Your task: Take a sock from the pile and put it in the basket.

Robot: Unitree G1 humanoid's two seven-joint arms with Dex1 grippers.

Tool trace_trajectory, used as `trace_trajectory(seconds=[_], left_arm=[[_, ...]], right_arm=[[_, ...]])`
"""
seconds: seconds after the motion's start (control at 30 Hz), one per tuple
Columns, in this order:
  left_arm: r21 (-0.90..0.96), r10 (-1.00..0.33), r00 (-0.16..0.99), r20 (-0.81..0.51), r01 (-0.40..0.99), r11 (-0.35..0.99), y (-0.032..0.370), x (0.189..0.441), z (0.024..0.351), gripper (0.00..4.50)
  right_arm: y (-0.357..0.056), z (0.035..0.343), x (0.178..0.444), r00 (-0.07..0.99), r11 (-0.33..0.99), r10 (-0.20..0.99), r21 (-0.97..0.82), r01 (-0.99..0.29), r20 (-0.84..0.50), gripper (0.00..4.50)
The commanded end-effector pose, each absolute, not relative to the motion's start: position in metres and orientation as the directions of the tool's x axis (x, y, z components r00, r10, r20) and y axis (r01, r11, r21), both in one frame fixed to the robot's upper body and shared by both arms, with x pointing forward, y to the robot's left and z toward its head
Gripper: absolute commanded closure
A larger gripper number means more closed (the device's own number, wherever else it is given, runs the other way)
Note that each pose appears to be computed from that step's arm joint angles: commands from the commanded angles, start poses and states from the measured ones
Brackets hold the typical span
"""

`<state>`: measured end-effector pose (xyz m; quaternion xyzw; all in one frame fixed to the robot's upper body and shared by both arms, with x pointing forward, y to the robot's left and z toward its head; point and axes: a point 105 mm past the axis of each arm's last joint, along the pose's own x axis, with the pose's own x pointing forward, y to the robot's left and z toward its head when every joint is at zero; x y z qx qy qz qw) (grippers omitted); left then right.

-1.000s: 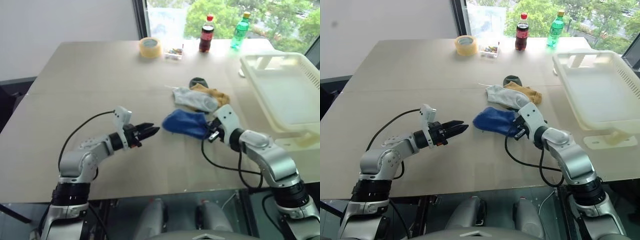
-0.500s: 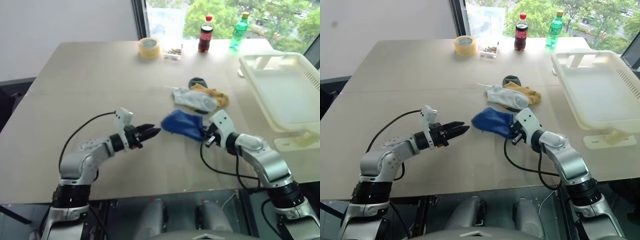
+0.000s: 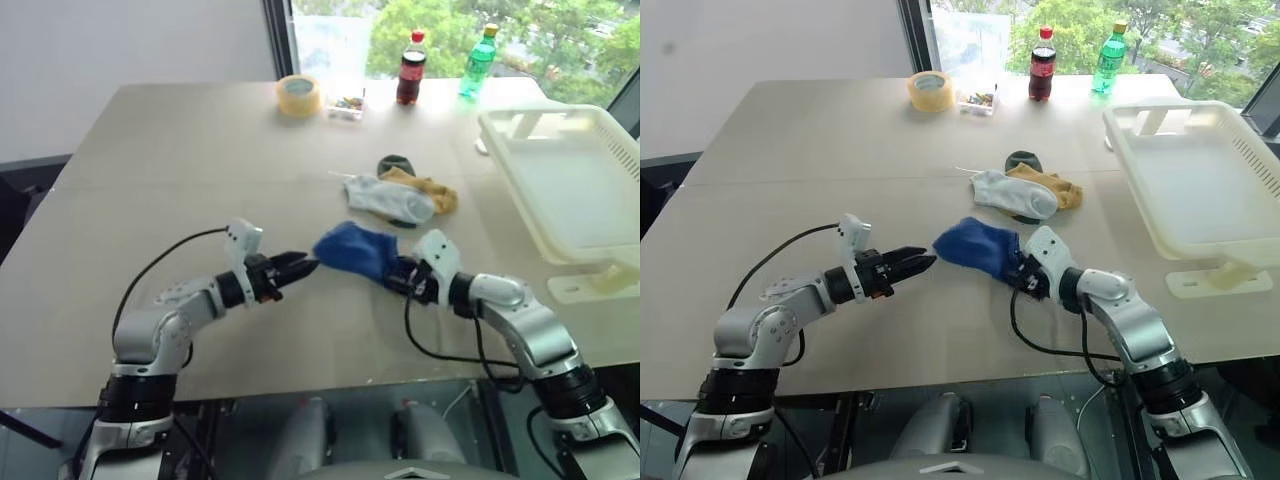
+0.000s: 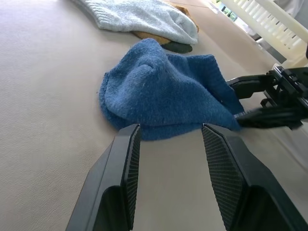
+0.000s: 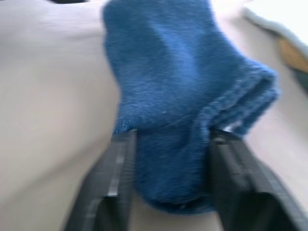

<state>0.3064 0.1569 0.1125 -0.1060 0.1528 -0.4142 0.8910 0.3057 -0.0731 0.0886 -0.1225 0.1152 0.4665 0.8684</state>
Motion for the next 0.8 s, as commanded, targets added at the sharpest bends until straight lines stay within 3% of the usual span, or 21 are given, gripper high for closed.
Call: trace_trajectory(seconds=[0.03,0.3,0.43,0.6,0.63,0.8], left_arm=[[-0.279,-0.769,0.620,-0.158,0.719,0.637,0.167,0.304,0.123,2.33],[-0.276,-0.772,0.615,-0.159,0.724,0.633,0.168,0.309,0.121,2.33],[-0.263,-0.782,0.601,-0.164,0.737,0.622,0.167,0.315,0.122,2.33],[-0.251,-0.802,0.572,-0.174,0.762,0.597,0.161,0.319,0.120,2.33],[-0.247,-0.804,0.567,-0.180,0.765,0.594,0.160,0.320,0.119,2.33],[-0.225,-0.810,0.553,-0.194,0.779,0.586,0.158,0.320,0.118,2.33]], right_arm=[[-0.088,0.098,0.311,0.610,0.579,0.740,-0.195,-0.792,-0.284,0.55],[-0.118,0.122,0.297,0.687,0.636,0.694,-0.265,-0.725,-0.214,0.55],[-0.113,0.139,0.293,0.688,0.652,0.713,-0.229,-0.722,-0.139,1.59],[-0.093,0.135,0.310,0.674,0.639,0.726,-0.230,-0.734,-0.137,3.76],[-0.088,0.132,0.315,0.670,0.635,0.729,-0.223,-0.739,-0.142,4.41],[-0.081,0.095,0.342,0.683,0.646,0.691,-0.220,-0.731,-0.238,4.41]])
